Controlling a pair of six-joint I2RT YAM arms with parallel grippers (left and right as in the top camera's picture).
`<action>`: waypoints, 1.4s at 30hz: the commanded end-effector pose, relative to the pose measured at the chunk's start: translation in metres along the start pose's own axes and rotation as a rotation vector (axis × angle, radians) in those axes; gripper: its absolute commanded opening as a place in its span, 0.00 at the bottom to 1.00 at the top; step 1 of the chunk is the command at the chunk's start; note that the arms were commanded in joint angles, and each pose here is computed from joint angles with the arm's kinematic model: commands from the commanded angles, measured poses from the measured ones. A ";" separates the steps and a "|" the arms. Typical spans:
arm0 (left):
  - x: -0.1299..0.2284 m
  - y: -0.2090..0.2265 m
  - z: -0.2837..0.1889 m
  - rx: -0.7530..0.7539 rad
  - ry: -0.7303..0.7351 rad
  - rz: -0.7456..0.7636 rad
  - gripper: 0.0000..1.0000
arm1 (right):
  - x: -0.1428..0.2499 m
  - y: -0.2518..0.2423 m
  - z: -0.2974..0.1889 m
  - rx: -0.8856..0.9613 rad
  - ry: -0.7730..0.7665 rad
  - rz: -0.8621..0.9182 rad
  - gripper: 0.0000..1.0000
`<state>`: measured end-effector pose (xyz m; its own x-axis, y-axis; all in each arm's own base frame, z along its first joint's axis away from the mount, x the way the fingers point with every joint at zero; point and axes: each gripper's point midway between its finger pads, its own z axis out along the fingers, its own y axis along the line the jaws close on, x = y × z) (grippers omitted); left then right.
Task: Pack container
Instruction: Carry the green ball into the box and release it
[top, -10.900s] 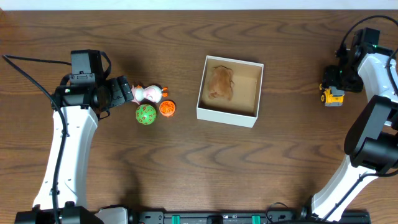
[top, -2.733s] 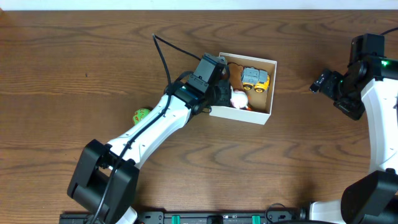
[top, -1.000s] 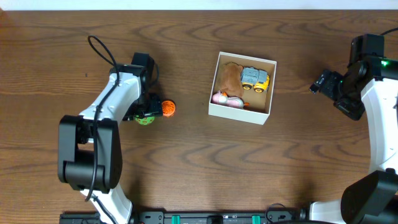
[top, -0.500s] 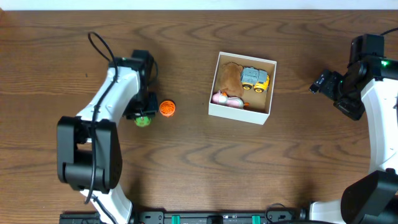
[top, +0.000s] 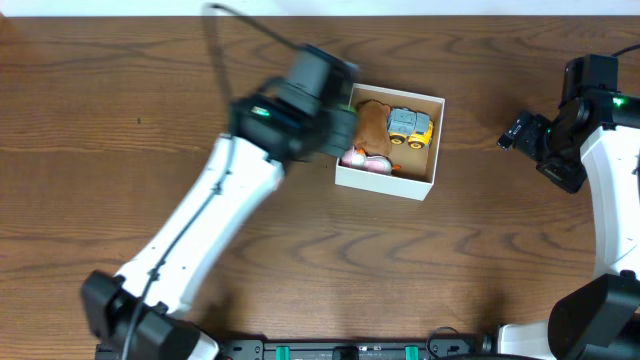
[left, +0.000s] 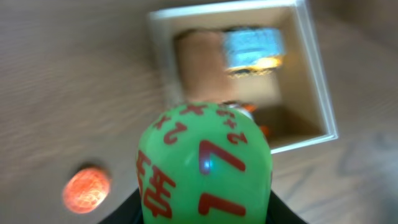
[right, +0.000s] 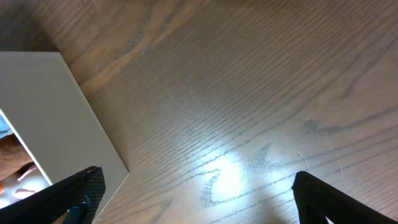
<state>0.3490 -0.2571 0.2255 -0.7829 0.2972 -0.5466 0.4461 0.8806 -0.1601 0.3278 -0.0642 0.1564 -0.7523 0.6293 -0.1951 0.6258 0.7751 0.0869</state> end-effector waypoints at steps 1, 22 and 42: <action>0.005 -0.035 0.026 0.036 0.015 0.157 0.32 | 0.001 -0.002 0.001 0.004 0.006 0.022 0.99; 0.051 -0.101 0.156 0.102 0.127 0.280 0.66 | 0.001 -0.002 0.001 0.004 0.006 0.021 0.99; 0.003 0.003 0.009 -0.195 0.021 0.135 0.82 | 0.001 -0.002 0.001 0.004 0.006 0.021 0.99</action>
<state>0.3447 -0.2937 0.2227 -0.6736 0.4482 -0.5876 0.5443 0.8388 0.0159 0.3269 -0.0640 0.1560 -0.7530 0.6294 -0.1918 0.6262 0.7751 0.0850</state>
